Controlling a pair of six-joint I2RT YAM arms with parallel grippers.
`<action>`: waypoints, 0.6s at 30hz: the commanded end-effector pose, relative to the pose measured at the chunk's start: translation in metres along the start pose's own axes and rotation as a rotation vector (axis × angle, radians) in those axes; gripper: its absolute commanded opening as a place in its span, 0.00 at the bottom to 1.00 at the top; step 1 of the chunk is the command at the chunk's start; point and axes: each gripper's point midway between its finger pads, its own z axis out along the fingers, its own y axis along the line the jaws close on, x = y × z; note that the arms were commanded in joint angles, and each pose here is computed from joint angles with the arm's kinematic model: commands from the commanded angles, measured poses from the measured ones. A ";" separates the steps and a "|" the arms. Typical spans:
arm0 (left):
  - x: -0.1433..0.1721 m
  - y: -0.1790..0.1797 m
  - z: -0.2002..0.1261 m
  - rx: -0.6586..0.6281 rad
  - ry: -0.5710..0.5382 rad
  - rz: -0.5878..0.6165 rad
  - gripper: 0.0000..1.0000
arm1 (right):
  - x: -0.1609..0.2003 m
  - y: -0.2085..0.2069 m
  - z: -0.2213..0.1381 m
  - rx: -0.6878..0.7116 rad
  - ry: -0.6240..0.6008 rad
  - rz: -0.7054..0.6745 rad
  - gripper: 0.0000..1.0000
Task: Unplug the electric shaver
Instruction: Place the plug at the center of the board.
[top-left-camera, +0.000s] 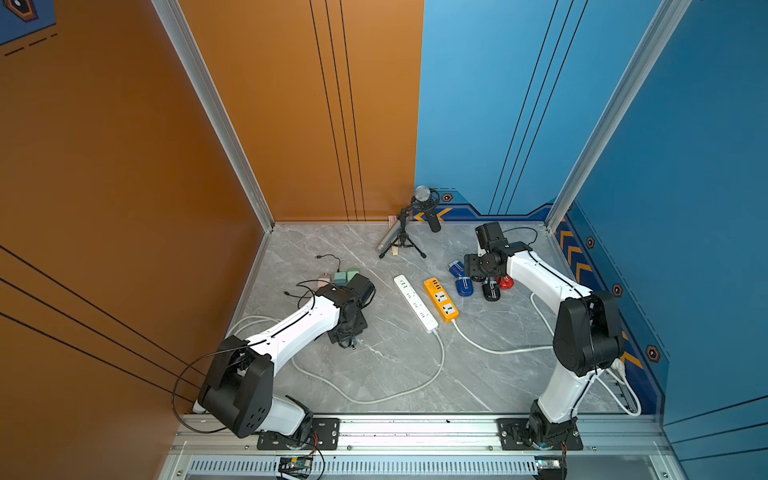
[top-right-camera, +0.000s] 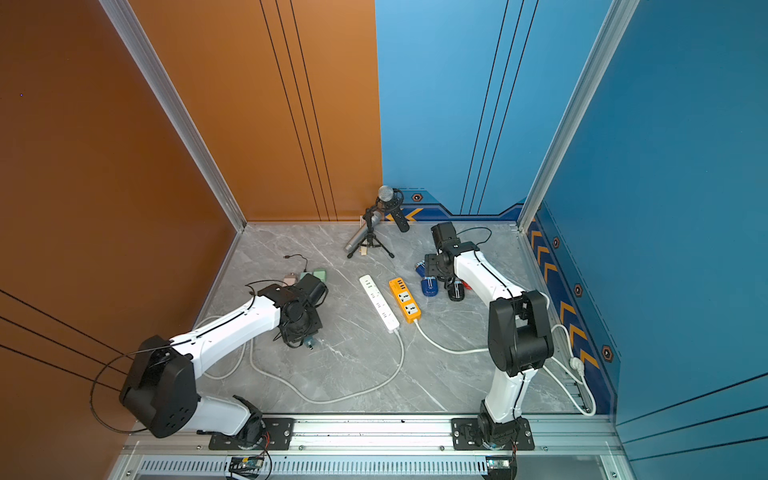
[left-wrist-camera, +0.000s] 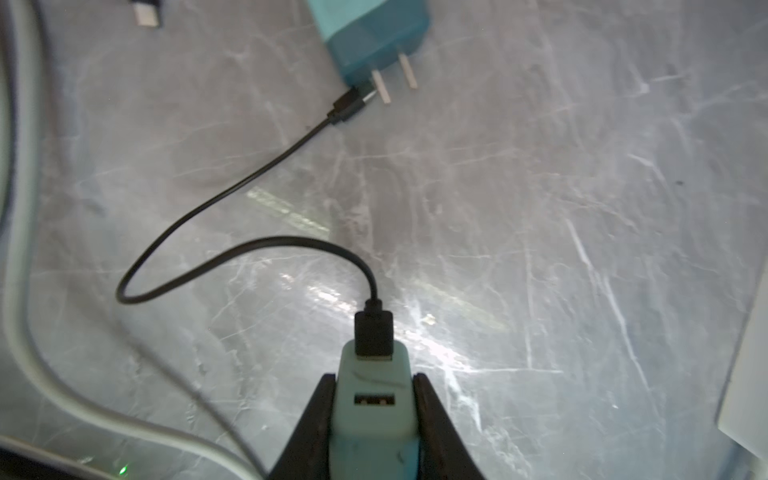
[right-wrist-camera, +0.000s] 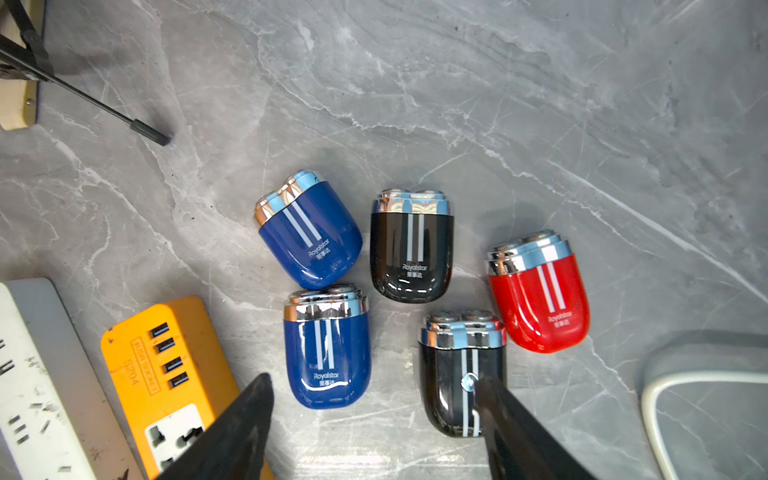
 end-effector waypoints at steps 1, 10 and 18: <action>-0.006 0.030 -0.001 -0.076 -0.020 -0.088 0.15 | -0.015 0.012 -0.004 -0.029 -0.035 0.015 0.78; -0.058 0.060 0.019 -0.223 -0.036 -0.135 0.15 | -0.018 0.021 -0.010 -0.044 -0.050 0.008 0.78; -0.108 0.046 0.036 -0.269 -0.047 -0.142 0.15 | -0.016 0.016 -0.024 -0.018 -0.071 0.007 0.78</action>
